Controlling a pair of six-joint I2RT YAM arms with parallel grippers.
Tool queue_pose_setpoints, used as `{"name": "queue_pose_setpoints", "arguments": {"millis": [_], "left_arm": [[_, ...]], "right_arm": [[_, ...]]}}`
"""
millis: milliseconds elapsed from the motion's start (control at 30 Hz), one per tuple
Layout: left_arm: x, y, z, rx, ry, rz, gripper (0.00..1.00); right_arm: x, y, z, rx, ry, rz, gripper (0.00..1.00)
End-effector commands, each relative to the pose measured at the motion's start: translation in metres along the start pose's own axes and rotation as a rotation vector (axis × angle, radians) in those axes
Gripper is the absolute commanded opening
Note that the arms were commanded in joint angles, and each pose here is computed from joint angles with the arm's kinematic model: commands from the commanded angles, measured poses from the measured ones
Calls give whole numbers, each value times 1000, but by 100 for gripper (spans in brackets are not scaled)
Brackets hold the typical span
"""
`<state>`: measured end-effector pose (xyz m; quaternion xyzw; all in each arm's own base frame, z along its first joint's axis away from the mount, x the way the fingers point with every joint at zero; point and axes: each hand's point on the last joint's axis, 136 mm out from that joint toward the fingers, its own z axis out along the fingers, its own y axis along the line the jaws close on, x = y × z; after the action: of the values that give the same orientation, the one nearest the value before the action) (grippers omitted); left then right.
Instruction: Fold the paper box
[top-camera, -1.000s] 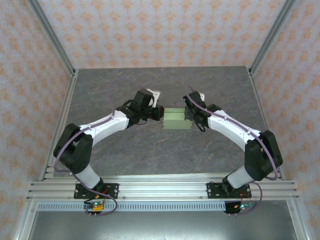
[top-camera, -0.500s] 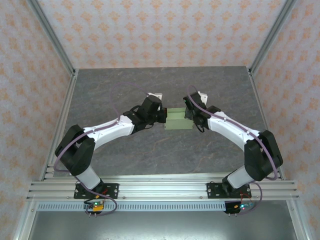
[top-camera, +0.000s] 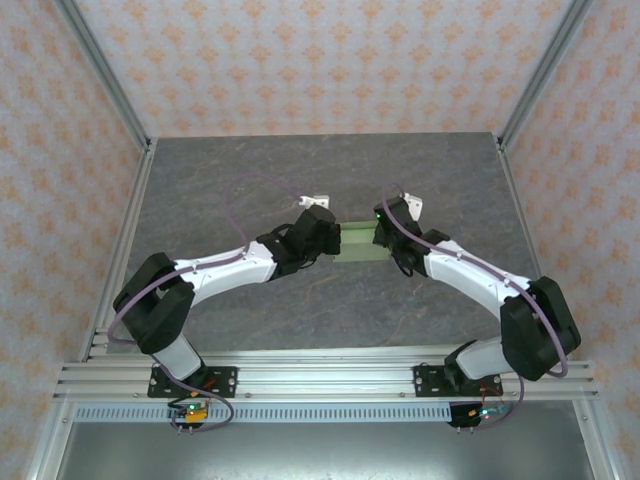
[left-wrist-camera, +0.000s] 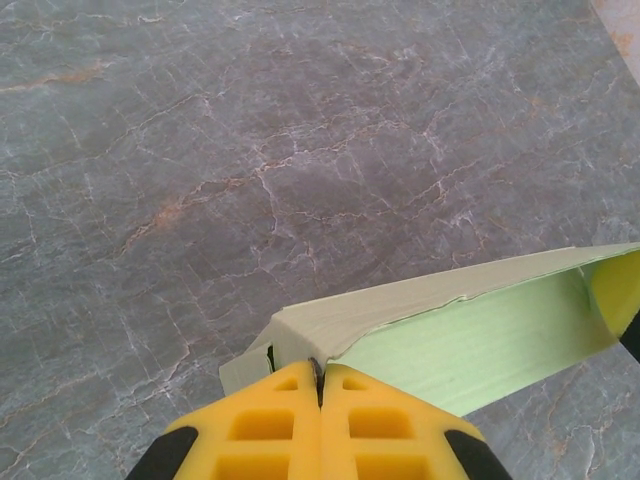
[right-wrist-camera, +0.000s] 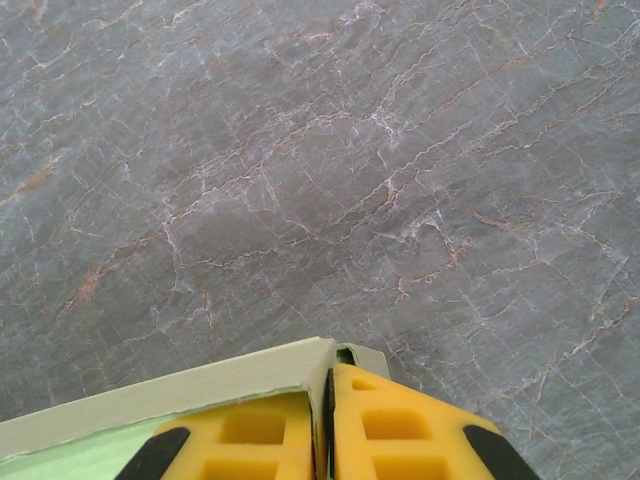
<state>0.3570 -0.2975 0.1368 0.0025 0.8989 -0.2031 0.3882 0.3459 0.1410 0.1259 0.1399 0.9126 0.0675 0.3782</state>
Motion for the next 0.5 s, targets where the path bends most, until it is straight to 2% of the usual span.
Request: {"name": "queue_pose_setpoints", "arguments": {"millis": [0, 267, 467], "left_arm": [[25, 9, 12, -66, 31, 27, 0], [22, 17, 10, -129, -1, 78, 0], [22, 23, 11, -164, -6, 102, 0]], "right_arm": [[5, 3, -2, -35, -10, 18, 13], [4, -1, -7, -29, -15, -11, 15], [16, 4, -7, -56, 54, -38, 23]]}}
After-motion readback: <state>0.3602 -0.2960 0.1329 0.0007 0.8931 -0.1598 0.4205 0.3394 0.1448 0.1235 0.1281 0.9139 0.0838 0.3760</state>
